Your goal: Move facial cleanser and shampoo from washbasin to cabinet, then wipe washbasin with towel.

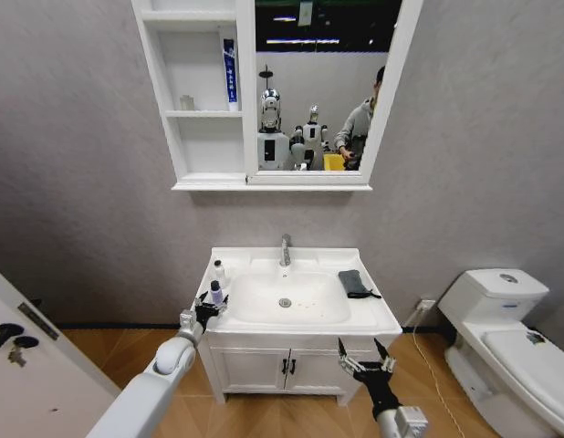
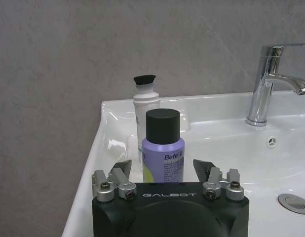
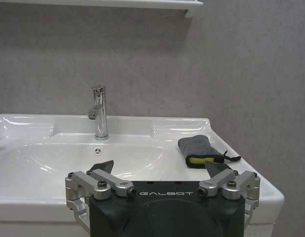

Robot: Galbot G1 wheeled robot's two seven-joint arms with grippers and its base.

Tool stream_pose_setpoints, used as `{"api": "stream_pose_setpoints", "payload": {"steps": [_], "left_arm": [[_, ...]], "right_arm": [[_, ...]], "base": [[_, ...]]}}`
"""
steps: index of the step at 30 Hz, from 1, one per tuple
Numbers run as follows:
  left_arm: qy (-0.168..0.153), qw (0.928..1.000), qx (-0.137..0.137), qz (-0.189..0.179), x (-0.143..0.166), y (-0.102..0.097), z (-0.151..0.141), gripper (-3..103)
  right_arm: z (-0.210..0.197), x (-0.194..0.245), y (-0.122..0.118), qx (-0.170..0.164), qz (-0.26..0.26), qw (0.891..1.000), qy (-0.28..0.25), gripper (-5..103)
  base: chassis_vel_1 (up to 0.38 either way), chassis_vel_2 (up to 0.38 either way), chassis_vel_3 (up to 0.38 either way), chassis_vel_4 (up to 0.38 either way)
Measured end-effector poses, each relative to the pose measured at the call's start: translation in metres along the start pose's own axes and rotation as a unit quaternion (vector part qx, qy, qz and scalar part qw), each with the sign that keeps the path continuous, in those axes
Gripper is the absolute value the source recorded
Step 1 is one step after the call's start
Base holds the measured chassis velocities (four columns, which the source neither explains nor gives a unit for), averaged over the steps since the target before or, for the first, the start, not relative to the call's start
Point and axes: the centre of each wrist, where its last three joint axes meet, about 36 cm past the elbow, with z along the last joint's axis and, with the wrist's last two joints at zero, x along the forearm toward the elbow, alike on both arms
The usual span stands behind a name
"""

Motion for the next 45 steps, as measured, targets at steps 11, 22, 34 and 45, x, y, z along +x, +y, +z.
{"api": "stream_pose_setpoints", "payload": {"steps": [11,22,34,45], "left_arm": [[-0.008,0.9999,0.002,0.006,0.006,0.001,-0.002,43],[-0.059,0.998,-0.02,-0.006,0.036,0.027,-0.066,43],[-0.12,0.9904,-0.068,-0.014,0.078,0.069,-0.29,43],[-0.095,0.9941,-0.052,-0.014,0.058,0.064,-0.411,43]], "right_arm": [[-0.003,0.001,0.0,-0.001,0.002,1.0,-0.003,100],[-0.007,0.0,0.0,-0.003,0.0,1.0,-0.008,100],[-0.011,-0.002,0.002,-0.004,-0.009,1.0,-0.016,100],[-0.015,-0.005,0.001,-0.005,-0.008,1.0,-0.023,100]], "base": [[0.0,0.0,0.0,0.0],[0.0,0.0,0.0,0.0],[0.0,0.0,0.0,0.0],[0.0,0.0,0.0,0.0]]}}
